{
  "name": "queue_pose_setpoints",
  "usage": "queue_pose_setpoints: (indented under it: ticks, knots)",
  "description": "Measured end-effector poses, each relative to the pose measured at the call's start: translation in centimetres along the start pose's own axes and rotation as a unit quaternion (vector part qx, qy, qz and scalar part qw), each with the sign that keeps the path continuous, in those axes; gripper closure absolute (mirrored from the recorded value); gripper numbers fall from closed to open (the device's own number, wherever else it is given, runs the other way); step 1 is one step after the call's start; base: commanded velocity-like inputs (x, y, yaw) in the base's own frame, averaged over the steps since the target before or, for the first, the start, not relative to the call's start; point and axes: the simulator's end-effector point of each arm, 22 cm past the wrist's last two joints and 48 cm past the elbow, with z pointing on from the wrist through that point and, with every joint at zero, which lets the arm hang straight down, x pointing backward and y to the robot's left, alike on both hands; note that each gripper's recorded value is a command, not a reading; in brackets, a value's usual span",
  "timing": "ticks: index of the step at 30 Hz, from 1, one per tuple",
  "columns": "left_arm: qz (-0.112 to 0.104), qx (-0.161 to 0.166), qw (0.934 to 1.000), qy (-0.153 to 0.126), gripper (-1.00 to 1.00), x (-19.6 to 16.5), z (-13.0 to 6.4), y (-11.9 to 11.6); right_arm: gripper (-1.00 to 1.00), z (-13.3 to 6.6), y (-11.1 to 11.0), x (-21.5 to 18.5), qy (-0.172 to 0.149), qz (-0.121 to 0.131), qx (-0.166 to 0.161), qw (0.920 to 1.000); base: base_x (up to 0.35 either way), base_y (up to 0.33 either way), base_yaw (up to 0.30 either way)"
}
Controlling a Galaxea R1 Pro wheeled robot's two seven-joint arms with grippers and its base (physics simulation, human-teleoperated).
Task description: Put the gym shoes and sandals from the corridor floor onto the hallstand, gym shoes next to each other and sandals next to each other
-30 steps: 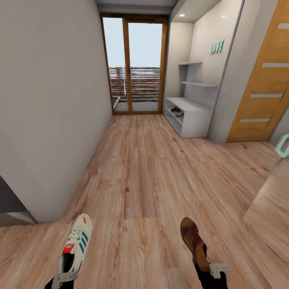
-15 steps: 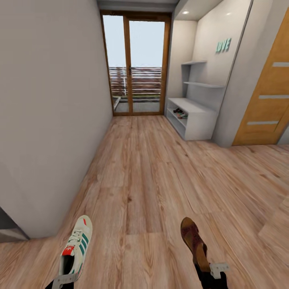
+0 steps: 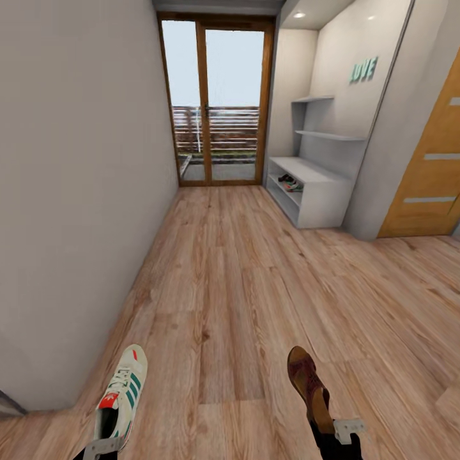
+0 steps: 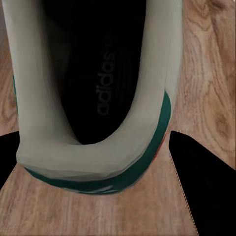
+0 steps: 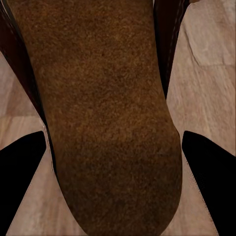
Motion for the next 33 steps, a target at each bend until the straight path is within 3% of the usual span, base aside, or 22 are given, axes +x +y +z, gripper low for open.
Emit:
queue_pose_setpoints:
  ticks: [27, 33]
  knots:
    - [0.0, 0.0, 1.0, 0.0, 1.0, 0.0, 0.0, 0.03, 1.0, -0.02, -0.29, -0.07, -0.001, 0.001, 0.002, 1.0, 0.337, 0.0, 0.0]
    - [0.0, 0.0, 1.0, 0.0, 1.0, 0.0, -0.01, 0.04, 1.0, 0.0, -0.2, -0.09, -0.001, 0.001, 0.002, 1.0, 0.337, 0.0, 0.176]
